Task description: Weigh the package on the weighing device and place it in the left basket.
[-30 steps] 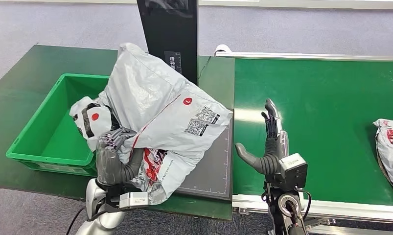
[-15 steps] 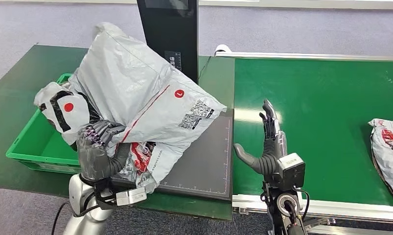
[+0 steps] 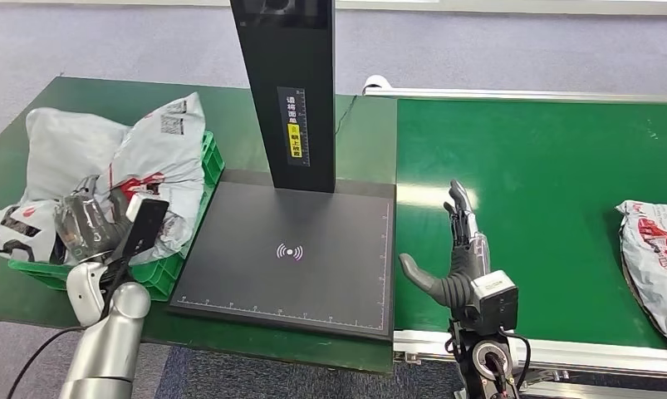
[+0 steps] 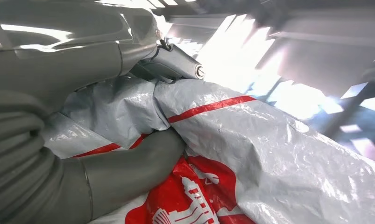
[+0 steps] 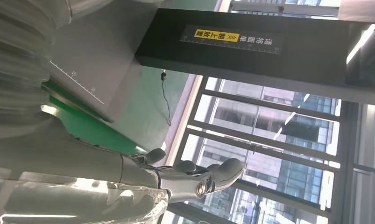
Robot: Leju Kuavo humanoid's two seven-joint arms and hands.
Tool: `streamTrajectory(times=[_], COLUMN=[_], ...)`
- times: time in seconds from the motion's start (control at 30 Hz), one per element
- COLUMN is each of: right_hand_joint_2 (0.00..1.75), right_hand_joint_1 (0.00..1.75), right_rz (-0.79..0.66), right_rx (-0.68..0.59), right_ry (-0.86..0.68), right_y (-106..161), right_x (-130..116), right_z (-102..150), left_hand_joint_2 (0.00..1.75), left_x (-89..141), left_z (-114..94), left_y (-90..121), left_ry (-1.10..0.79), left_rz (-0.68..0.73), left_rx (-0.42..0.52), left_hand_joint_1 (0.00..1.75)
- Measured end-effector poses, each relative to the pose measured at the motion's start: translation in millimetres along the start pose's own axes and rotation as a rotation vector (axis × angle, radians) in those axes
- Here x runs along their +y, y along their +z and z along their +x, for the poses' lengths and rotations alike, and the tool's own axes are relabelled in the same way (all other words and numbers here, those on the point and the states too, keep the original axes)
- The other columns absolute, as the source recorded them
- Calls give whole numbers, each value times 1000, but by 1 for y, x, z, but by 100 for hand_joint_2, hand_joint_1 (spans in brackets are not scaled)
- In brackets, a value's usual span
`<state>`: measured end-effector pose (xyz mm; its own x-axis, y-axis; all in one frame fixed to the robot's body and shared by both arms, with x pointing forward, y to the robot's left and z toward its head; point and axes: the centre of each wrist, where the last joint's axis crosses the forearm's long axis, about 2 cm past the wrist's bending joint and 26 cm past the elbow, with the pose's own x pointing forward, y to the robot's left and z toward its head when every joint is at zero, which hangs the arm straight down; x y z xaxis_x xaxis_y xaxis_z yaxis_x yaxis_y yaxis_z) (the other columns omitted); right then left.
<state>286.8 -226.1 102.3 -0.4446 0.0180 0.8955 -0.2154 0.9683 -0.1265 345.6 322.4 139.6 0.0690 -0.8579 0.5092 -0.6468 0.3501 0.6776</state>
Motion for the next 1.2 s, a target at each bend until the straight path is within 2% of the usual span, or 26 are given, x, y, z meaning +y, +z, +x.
streamTrajectory(times=[0.17,0.27,0.3,0.4,0.43,0.53,0.67,0.83,0.97,1.07,1.2], right_hand_joint_2=[175,175,175,175,175,175,175,175,175,175,175], right_hand_joint_1=[0,0,0,0,0,0,0,0,0,0,0], right_rz=[14,19,21,31,34,38,35,33,31,28,22], right_rx=[1,2,3,5,5,7,11,21,22,19,12], right_ry=[2,6,7,8,9,10,10,8,6,1,-4], right_y=[-1,0,0,0,0,0,1,7,7,7,5], right_x=[0,0,0,0,0,0,0,0,0,1,1], right_z=[0,0,0,0,0,0,-1,-2,-2,-2,-2], left_hand_joint_2=[175,175,175,175,175,175,175,175,175,175,175], left_x=[-4,-6,-7,-9,-9,-9,-7,1,10,15,19], left_z=[-47,-62,-65,-68,-68,-69,-70,-68,-63,-52,-32], left_y=[5,5,4,1,-1,-2,0,11,17,22,28], left_ry=[-143,-199,-209,-207,-193,-142,-88,48,130,239,465], left_rz=[-89,-163,-188,-276,-302,-328,-294,-75,44,146,220], left_rx=[191,268,277,291,294,285,261,147,59,-26,-62], left_hand_joint_1=[175,174,168,38,0,0,0,0,0,0,0])
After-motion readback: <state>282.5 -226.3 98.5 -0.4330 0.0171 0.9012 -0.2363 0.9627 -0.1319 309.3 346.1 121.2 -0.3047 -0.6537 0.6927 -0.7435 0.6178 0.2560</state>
